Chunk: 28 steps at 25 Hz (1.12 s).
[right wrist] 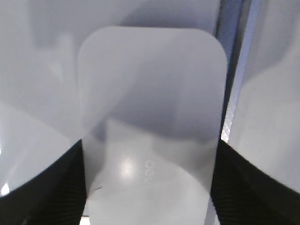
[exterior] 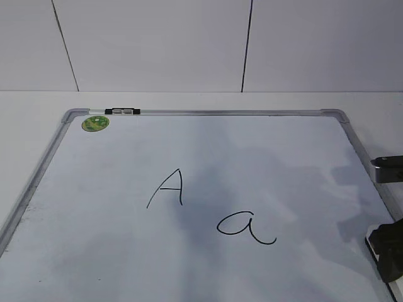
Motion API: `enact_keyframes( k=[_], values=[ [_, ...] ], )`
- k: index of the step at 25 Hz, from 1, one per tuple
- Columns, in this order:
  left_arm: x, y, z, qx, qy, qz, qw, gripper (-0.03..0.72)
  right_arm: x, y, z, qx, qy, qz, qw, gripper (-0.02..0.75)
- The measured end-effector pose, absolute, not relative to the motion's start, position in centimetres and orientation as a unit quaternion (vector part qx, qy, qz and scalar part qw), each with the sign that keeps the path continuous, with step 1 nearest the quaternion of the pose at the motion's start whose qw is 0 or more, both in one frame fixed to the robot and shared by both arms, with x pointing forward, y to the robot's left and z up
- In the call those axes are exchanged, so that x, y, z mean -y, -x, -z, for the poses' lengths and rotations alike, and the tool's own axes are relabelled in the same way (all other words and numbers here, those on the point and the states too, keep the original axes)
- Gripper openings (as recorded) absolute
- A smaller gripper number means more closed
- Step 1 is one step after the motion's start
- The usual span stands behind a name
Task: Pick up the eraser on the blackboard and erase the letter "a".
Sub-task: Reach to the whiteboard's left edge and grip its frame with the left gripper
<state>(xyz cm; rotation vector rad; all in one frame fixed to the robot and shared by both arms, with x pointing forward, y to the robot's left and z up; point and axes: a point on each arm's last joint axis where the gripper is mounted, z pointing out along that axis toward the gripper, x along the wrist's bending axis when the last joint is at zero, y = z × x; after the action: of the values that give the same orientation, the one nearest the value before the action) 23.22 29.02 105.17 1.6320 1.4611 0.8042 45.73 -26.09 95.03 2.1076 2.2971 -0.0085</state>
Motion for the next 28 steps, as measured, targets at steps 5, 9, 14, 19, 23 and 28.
enact_keyframes(
  k=[5, 9, 14, 19, 23, 28],
  values=[
    [-29.0, -23.2, -105.2, -0.576, -0.643, -0.317, 0.393, 0.235, 26.0, -45.8, -95.5, -0.735, -0.677, -0.015, 0.023, 0.566],
    [-29.0, -23.2, -105.2, -0.576, -0.643, -0.317, 0.393, 0.235, 26.1, -45.5, -97.2, -0.733, -0.677, -0.052, 0.050, 0.566],
    [-29.0, -23.2, -105.2, -0.576, -0.643, -0.317, 0.393, 0.235, 26.2, -44.7, -98.5, -0.732, -0.676, -0.065, 0.060, 0.566],
    [-29.0, -23.2, -105.2, -0.576, -0.643, -0.317, 0.393, 0.235, 26.3, -43.6, -99.4, -0.728, -0.682, -0.062, 0.046, 0.566],
    [-29.0, -23.2, -105.2, -0.576, -0.643, -0.317, 0.393, 0.235, 26.3, -42.8, -100.0, -0.725, -0.685, -0.061, 0.035, 0.566],
    [-29.0, -23.2, -105.2, -0.576, -0.643, -0.317, 0.393, 0.235, 26.4, -42.2, -100.4, -0.726, -0.685, -0.046, 0.023, 0.565]
  ],
)
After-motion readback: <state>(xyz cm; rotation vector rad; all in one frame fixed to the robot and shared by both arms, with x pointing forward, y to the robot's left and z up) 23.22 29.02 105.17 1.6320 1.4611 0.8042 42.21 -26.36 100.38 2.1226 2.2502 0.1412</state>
